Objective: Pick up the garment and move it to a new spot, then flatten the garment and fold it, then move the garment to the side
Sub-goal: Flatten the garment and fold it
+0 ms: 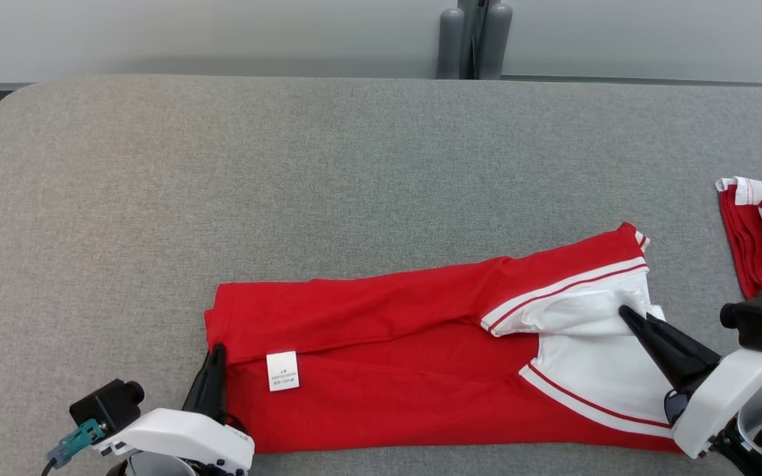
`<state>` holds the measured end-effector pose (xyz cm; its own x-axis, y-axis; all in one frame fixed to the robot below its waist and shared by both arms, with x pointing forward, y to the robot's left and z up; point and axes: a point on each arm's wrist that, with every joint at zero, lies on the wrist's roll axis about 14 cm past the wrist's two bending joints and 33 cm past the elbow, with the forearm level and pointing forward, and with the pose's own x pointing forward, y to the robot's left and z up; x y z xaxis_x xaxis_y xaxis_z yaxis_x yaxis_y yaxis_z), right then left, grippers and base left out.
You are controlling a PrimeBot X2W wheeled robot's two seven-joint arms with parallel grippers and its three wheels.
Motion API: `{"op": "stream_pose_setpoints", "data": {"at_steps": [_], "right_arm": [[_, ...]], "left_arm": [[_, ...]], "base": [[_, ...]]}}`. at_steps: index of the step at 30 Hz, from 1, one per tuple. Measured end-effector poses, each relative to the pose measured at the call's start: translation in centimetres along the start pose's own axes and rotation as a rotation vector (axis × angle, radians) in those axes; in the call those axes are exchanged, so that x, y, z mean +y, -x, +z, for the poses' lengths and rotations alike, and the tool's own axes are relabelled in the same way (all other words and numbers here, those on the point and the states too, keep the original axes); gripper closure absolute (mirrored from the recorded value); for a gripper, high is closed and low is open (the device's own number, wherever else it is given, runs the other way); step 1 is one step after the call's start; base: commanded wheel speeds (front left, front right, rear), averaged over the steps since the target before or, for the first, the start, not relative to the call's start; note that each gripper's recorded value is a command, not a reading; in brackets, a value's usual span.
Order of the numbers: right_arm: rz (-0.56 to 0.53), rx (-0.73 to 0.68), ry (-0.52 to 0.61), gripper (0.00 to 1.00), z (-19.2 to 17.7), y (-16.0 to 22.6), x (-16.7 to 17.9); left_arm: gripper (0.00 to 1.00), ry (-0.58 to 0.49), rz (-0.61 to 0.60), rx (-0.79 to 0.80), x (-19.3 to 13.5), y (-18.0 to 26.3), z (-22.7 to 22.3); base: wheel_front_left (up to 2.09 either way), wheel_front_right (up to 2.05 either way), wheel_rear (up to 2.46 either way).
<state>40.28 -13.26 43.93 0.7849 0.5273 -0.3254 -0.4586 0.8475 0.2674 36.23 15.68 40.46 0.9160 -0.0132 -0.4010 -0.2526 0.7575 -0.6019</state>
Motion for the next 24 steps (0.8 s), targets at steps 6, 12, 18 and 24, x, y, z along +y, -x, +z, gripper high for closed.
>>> {"op": "stream_pose_setpoints", "data": {"at_steps": [6,12,18,24], "right_arm": [[-0.030,0.024,0.023,1.00,-1.4,1.0,-0.1],[-0.044,0.045,0.053,1.00,-2.7,1.8,0.2],[-0.037,0.062,0.113,0.00,-4.3,2.7,0.6],[-0.057,0.072,0.140,0.00,-5.4,4.1,0.0]], "left_arm": [[1.00,0.001,0.020,0.020,0.3,0.5,-0.5],[1.00,-0.001,0.048,0.060,1.1,1.0,-1.5],[0.55,0.006,0.062,0.086,1.5,1.4,-2.4],[0.00,-0.004,0.074,0.104,2.1,2.3,-2.8]], "base": [[0.00,0.00,0.00],[0.00,0.00,0.00],[0.00,0.00,0.00],[0.00,0.00,0.00]]}}
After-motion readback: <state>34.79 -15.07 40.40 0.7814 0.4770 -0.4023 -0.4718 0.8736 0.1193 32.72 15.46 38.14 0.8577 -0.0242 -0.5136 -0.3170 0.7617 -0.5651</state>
